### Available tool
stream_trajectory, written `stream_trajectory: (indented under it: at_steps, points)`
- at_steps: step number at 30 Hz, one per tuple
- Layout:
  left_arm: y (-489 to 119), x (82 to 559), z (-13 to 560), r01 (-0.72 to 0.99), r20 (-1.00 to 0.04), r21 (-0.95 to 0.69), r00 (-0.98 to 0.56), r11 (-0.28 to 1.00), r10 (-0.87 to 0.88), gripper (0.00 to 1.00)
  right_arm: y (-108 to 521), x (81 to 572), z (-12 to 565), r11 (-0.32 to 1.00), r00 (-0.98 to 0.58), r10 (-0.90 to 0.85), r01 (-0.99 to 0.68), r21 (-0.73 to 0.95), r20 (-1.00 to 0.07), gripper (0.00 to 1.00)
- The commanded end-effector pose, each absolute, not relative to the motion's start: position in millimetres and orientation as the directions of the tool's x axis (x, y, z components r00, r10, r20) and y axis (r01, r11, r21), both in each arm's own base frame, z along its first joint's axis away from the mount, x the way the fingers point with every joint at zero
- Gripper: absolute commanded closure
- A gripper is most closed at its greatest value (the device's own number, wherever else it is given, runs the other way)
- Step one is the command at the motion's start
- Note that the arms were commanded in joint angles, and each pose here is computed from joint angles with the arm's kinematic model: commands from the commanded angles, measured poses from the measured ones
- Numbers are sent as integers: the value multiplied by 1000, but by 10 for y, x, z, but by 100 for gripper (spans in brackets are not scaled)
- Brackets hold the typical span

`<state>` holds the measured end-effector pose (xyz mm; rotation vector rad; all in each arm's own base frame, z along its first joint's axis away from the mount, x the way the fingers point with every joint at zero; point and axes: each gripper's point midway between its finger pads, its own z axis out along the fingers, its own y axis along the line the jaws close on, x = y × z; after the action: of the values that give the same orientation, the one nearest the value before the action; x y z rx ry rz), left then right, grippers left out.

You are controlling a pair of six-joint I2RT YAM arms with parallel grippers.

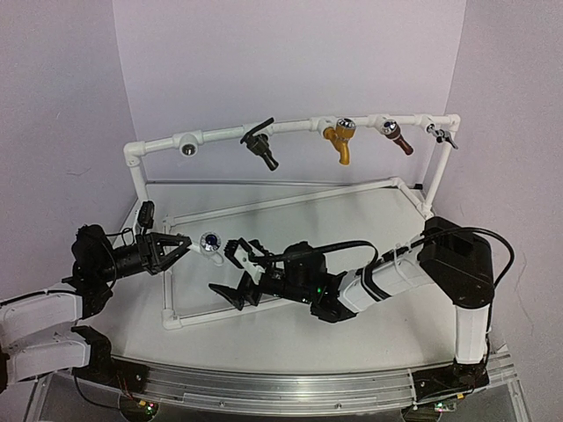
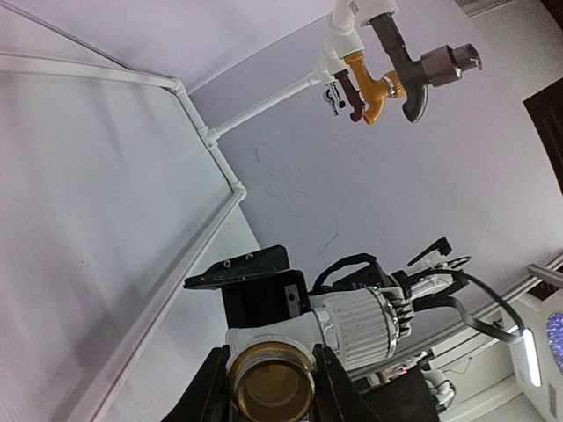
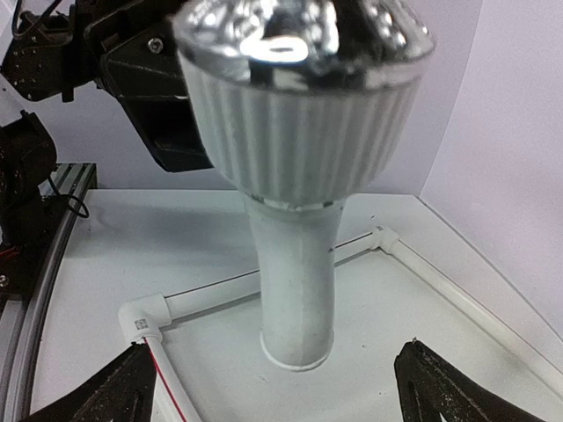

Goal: Install the water faucets
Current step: Pass from the right arm to the left, then pass from the left arm to the right

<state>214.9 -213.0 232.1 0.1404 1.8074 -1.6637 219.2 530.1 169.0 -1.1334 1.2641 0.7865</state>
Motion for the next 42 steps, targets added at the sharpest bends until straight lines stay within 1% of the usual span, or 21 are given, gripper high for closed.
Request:
stream_trajectory:
  at_steps: [1, 5, 7, 12, 15, 19, 22, 25, 27, 30, 33, 34, 37, 38, 39, 40, 41, 42]
  points:
    - [-2136, 1994, 2633, 524, -504, -850, -787, 47, -355, 100, 5293, 2051, 2505, 301, 298, 80, -917, -262, -951, 12]
    - [-2136, 1976, 2689, 538, -516, -842, -781, 43, -351, 100, 5312, 2095, 2634, 348, 347, 103, -890, -293, -932, 17]
    - [-2136, 1971, 2686, 537, -517, -842, -781, 46, -349, 100, 5343, 2069, 2711, 339, 368, 124, -888, -309, -921, 21]
    - [-2137, 1972, 2667, 536, -518, -843, -782, 51, -347, 100, 5391, 1977, 2875, 295, 380, 174, -900, -320, -909, 42]
    - [-2140, 1964, 2685, 542, -521, -839, -780, 43, -346, 100, 5426, 1966, 2888, 285, 386, 182, -901, -327, -904, 50]
    - [-2144, 1953, 2694, 547, -526, -836, -780, 39, -340, 100, 5493, 1966, 2865, 272, 394, 185, -901, -338, -900, 55]
    - [-2143, 1936, 2720, 555, -532, -831, -775, 33, -340, 100, 5537, 1969, 2868, 267, 400, 190, -900, -345, -897, 65]
    - [-2142, 1929, 2730, 558, -534, -829, -775, 31, -338, 100, 5553, 1977, 2869, 269, 406, 189, -897, -351, -894, 71]
    - [-2141, 1923, 2744, 563, -538, -826, -773, 28, -338, 100, 5562, 1973, 2869, 266, 408, 190, -897, -353, -893, 73]
    - [-2146, 1911, 2769, 569, -543, -822, -771, 22, -333, 100, 5567, 1987, 2834, 271, 411, 182, -894, -356, -894, 68]
    - [-2148, 1901, 2784, 572, -544, -820, -771, 16, -330, 100, 5567, 1987, 2819, 270, 411, 179, -894, -357, -894, 69]
    - [-2148, 1899, 2786, 573, -545, -819, -771, 15, -330, 100, 5570, 1979, 2824, 266, 413, 180, -894, -360, -893, 72]
    - [-2155, 1898, 2789, 572, -545, -820, -774, 14, -324, 100, 5580, 1999, 2837, 274, 420, 171, -889, -367, -891, 100]
    - [-2156, 1911, 2782, 567, -542, -824, -776, 21, -324, 98, 5572, 2024, 2845, 289, 424, 164, -884, -368, -891, 100]
    - [-2157, 1938, 2775, 561, -541, -827, -775, 38, -325, 90, 5562, 2055, 2844, 305, 429, 153, -877, -370, -890, 100]
    - [-2156, 1970, 2748, 549, -537, -834, -778, 62, -327, 77, 5547, 2087, 2839, 324, 436, 137, -868, -376, -889, 100]
    - [-2150, 2003, 2690, 529, -527, -844, -784, 93, -328, 61, 5523, 2125, 2831, 345, 446, 114, -856, -385, -888, 100]
    - [-2128, 2032, 2686, 536, -544, -835, -767, 125, -342, 48, 5489, 2186, 2811, 375, 454, 78, -838, -395, -888, 100]
